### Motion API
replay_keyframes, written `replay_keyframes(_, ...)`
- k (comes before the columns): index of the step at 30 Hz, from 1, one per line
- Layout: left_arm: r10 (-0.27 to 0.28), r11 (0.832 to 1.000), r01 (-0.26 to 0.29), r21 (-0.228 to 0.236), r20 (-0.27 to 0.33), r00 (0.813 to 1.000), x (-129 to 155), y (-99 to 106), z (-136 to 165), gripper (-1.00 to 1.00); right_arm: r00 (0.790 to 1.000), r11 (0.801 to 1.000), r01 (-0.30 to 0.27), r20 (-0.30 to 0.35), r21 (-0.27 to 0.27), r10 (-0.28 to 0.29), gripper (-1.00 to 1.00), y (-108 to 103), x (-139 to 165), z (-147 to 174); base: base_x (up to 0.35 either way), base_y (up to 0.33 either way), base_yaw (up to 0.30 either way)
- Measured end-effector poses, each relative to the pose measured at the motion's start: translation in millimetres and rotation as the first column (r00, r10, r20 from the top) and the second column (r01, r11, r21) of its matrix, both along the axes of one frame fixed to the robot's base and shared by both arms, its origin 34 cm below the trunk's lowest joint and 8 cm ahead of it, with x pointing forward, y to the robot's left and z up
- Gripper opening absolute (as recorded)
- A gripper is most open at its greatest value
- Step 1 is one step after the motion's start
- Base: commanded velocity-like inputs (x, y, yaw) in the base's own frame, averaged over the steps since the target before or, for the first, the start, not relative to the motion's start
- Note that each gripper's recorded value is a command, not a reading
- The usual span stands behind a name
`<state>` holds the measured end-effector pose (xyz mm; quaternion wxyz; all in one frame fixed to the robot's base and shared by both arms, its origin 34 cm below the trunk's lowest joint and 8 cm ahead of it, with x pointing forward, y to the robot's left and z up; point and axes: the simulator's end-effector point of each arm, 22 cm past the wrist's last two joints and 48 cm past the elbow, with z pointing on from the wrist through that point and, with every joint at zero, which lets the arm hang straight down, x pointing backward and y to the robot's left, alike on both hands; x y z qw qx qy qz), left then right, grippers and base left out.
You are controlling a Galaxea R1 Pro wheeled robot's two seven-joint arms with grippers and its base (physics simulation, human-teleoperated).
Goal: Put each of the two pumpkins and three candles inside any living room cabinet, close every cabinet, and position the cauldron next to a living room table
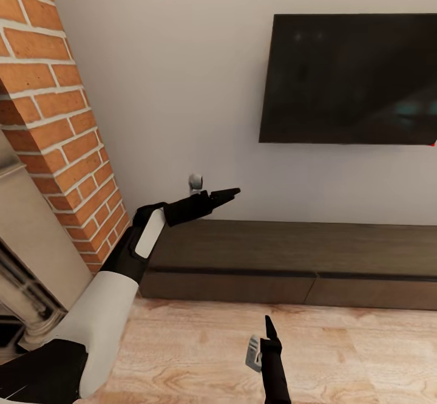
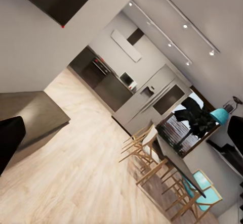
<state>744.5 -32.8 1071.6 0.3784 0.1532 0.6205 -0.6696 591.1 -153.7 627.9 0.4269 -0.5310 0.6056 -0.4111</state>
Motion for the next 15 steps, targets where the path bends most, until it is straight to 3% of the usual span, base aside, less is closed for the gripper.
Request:
replay_keyframes(10, -0.001, 1.0, 0.001, -0.002, 0.001, 1.0, -0.3, -0.6, 0.3, 1.0, 1.0, 1.0, -0.014, -0.024, -0.009, 0.014, 1.0, 1.0, -7.4, -8.5, 0.326, 0.0, 0.0)
replay_keyframes(15, 0.006, 1.0, -0.006, -0.005, 0.01, 1.0, 0.6, 0.1, 1.0, 1.0, 0.999, 1.0, -0.02, -0.025, -0.011, 0.02, 1.0, 2.2, -8.0, -8.9, 0.09, 0.0, 0.0)
